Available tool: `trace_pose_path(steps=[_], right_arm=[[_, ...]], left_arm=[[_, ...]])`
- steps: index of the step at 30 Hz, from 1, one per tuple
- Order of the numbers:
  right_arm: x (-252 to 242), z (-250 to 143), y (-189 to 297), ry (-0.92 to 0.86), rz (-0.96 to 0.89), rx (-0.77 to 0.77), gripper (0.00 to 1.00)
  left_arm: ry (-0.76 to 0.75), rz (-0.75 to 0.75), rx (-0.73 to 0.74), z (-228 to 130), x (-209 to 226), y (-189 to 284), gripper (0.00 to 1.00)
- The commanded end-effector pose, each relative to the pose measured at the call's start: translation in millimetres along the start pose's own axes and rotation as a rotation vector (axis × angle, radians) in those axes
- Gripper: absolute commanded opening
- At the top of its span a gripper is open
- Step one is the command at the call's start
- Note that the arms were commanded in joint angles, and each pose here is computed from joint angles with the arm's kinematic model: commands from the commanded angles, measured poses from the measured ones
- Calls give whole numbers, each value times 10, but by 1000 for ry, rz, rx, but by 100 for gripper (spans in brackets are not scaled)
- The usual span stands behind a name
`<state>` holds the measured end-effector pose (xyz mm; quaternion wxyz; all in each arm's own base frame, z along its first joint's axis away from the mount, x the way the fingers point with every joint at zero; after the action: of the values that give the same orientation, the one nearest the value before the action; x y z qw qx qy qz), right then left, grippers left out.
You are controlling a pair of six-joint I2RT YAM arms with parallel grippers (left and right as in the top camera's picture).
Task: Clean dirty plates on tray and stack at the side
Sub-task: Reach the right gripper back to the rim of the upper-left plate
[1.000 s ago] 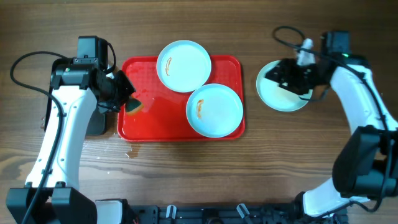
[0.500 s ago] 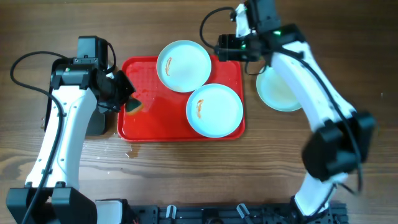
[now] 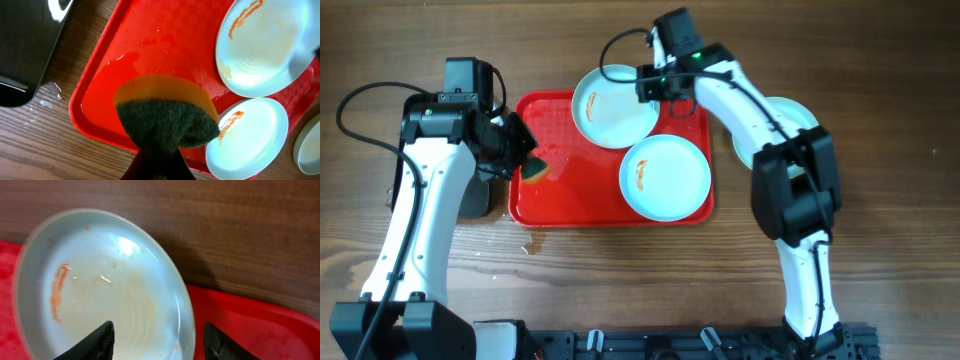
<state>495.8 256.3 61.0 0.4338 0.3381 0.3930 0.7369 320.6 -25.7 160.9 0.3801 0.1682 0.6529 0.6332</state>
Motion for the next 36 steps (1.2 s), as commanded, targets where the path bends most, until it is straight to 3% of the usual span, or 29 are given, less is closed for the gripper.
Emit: trace_pose_path(steps=[1,7,11,16,25,29,36], right_arm=[[-188,-162,-247,-53,-175,42,57],[-261,-237,-248,-67,-216,69,56],[-187,-260,-279,-71,-171,80,19],[-55,-316,-319,-78,-92,102,4],[656,-406,-278,-81,253,162,4],[895,-625,-255,-56,273,243,4],[1224,-966,-215,81,271,343,4]], left_arm=[[-12,1,-10,32,4,22,4],[-12,0,-12,35,1,22,4],[-12,-4,-16,45,-8,22,4],[-13,-5,-17,47,-11,22,4],[-71,-24,-37,93,-57,24,4],[-151,-19,-65,146,-65,27,4],[-143,84,-108,206,137,-48,4]])
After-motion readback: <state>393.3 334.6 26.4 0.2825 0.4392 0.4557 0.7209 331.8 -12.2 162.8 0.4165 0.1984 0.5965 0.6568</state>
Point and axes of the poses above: each gripper's point midway between its finger pads, its own y axis back along the fingers, its own x axis along the line the jaws close on, z = x × y, the point moved 1 cm from there along y, back along the fingers, and after that the axes turned 12 degrees about y, right-handed, at the moved point
